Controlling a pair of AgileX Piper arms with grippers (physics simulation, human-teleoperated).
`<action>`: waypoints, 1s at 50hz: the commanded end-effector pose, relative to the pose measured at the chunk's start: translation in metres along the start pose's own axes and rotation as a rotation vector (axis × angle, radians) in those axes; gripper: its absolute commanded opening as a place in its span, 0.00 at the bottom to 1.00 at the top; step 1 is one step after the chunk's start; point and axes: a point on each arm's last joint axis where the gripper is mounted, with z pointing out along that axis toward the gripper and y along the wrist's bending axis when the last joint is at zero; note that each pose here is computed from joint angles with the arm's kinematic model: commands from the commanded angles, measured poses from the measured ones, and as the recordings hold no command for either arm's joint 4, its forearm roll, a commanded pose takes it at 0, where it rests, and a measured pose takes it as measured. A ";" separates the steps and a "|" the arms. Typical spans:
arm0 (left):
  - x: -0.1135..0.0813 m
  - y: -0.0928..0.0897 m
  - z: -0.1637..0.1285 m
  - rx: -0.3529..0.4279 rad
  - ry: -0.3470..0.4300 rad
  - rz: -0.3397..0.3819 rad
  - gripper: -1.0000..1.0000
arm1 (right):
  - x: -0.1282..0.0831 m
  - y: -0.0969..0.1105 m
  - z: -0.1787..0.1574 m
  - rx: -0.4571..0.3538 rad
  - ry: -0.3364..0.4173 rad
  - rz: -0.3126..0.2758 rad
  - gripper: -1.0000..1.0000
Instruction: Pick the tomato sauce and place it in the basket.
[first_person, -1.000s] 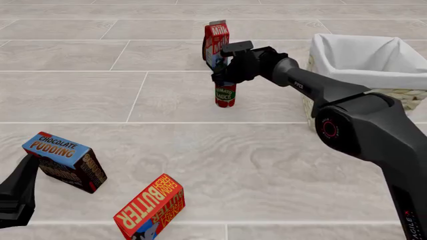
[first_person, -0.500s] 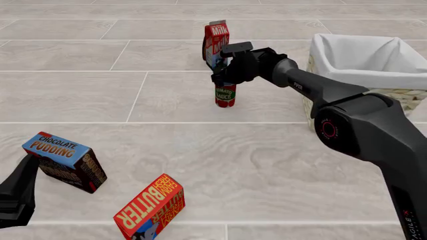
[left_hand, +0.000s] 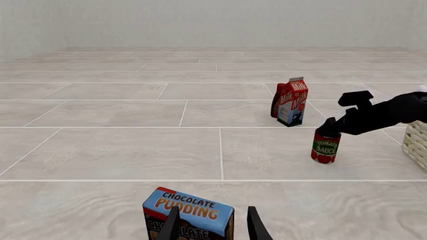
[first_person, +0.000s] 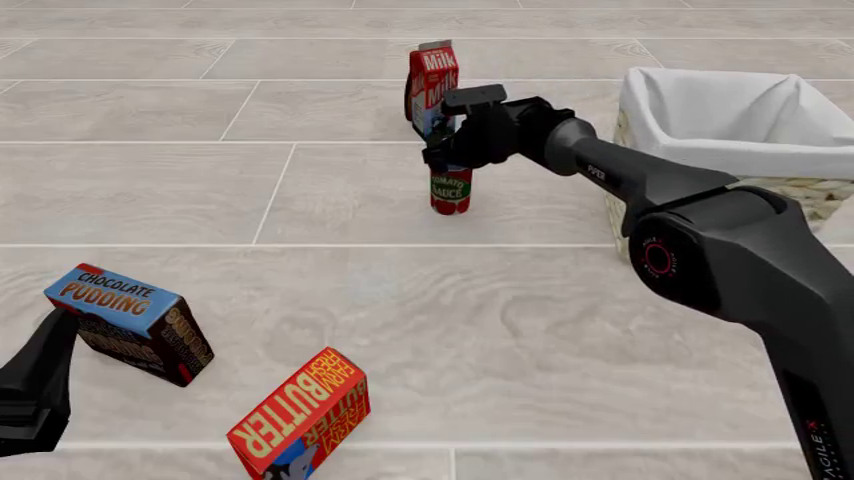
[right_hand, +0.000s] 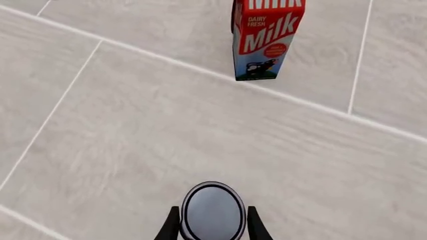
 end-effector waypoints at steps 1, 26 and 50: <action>0.000 0.000 0.000 0.000 0.000 0.000 1.00 | 0.006 -0.002 0.004 0.006 0.014 0.002 1.00; 0.000 0.000 0.000 0.000 0.000 0.000 1.00 | 0.013 0.001 0.009 0.002 0.029 0.009 1.00; 0.000 0.000 0.000 0.000 0.000 0.000 1.00 | -0.009 0.005 -0.041 -0.004 -0.043 -0.040 0.00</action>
